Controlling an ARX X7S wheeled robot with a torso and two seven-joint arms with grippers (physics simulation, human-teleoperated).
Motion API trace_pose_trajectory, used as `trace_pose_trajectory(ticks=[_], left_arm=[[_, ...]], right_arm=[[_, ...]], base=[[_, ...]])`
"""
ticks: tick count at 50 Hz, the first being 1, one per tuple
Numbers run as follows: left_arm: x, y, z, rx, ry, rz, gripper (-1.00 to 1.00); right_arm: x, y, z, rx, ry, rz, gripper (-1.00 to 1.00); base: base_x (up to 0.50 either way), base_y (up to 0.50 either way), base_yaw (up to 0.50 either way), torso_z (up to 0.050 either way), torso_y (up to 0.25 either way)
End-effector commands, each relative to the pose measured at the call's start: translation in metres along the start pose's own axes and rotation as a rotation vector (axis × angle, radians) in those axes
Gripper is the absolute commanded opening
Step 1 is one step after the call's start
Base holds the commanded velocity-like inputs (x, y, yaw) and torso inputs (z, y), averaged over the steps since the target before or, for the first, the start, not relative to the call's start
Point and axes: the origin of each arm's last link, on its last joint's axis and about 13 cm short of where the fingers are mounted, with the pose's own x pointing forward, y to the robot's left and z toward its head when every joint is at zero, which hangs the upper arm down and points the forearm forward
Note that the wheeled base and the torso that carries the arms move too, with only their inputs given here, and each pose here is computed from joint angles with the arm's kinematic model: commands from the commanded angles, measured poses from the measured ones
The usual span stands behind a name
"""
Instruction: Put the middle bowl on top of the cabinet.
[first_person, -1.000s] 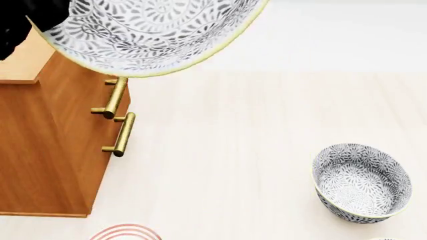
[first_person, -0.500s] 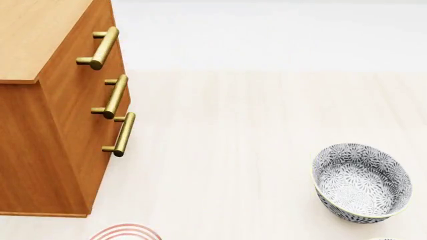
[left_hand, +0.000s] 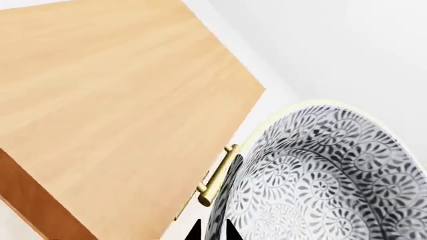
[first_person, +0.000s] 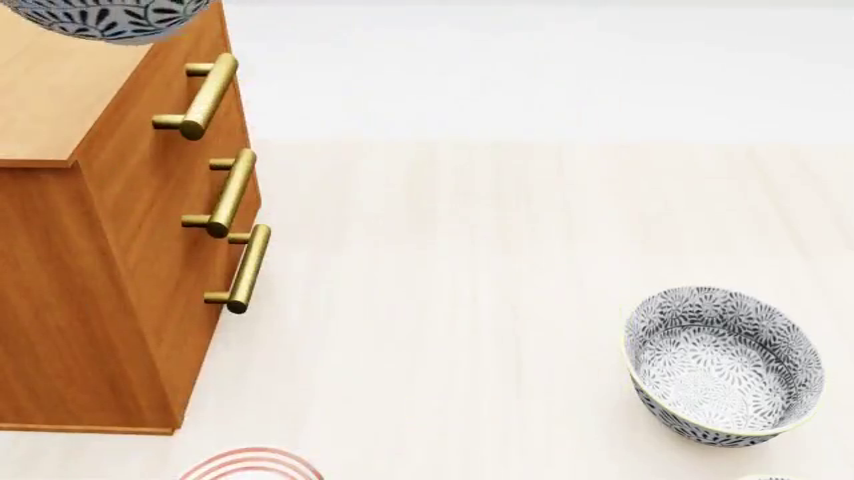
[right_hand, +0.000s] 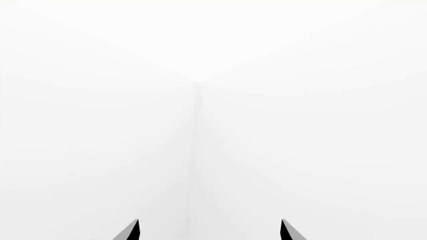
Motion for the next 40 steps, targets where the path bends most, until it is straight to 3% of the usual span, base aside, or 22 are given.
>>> trace_pose_trajectory(ticks=[1, 15, 40], left_arm=[[0.026, 0.018, 0.018, -0.152, -0.046, 0.151, -1.0], [0.033, 0.032, 0.031, -0.249, -0.082, 0.219, -1.0], [0.069, 0.057, 0.032, -0.221, -0.169, 0.335, -1.0]], right_arm=[[0.0, 0.0, -0.001, -0.004, 0.0, 0.002, 1.0], [0.0, -0.001, -0.001, -0.006, 0.0, 0.005, 1.0], [0.001, 0.003, -0.001, -0.017, -0.005, 0.01, 1.0]], base=[[0.0, 0.0, 0.0, 0.0, 0.0], [0.0, 0.0, 0.0, 0.0, 0.0], [0.0, 0.0, 0.0, 0.0, 0.0]])
